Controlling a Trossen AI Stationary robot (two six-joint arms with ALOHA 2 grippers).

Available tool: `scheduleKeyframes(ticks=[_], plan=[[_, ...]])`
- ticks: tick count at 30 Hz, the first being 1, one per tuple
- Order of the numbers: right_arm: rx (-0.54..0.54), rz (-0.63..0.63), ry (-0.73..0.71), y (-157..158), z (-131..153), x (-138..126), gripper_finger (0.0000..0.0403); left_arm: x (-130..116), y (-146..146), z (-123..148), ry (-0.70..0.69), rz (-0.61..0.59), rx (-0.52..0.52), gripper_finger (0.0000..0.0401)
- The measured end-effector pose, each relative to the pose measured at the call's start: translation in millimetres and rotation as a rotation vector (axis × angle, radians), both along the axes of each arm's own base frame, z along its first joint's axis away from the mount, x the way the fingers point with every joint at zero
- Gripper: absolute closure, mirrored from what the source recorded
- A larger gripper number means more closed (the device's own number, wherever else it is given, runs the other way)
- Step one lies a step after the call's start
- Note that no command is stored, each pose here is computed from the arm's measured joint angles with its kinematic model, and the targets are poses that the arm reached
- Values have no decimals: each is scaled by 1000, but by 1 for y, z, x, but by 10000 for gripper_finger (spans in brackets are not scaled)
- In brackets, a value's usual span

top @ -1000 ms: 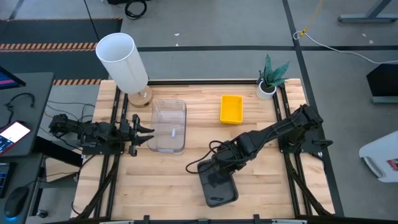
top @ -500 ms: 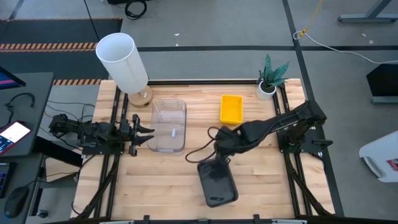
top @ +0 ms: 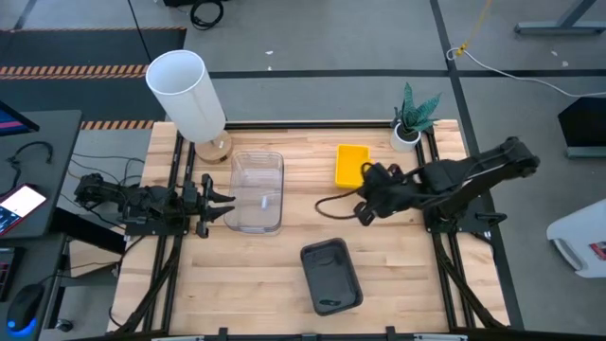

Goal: Stack baskets by color
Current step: Return to Home Position

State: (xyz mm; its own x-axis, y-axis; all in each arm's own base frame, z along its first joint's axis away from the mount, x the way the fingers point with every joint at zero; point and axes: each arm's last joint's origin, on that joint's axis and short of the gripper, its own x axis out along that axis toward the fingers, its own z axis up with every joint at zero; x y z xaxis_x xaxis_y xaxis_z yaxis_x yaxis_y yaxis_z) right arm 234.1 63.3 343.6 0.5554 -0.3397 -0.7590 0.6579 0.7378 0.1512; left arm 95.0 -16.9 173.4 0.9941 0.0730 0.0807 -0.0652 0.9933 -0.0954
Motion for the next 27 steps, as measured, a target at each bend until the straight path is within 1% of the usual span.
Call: scheduleKeyframes(ticks=[4, 8, 14, 22, 27], plan=[[-29, -19, -93, -9, -15, -22, 399, 0, 0, 0, 0, 0, 0, 284], [-55, -19, -167, -17, -33, -39, 400, 0, 0, 0, 0, 0, 0, 284], [-85, -12, -245, -29, -59, -58, 400, 0, 0, 0, 0, 0, 0, 284], [-92, -34, -330, -43, -89, -83, 400, 0, 0, 0, 0, 0, 0, 284], [-102, -46, -411, -50, -105, -95, 400, 0, 0, 0, 0, 0, 0, 284]])
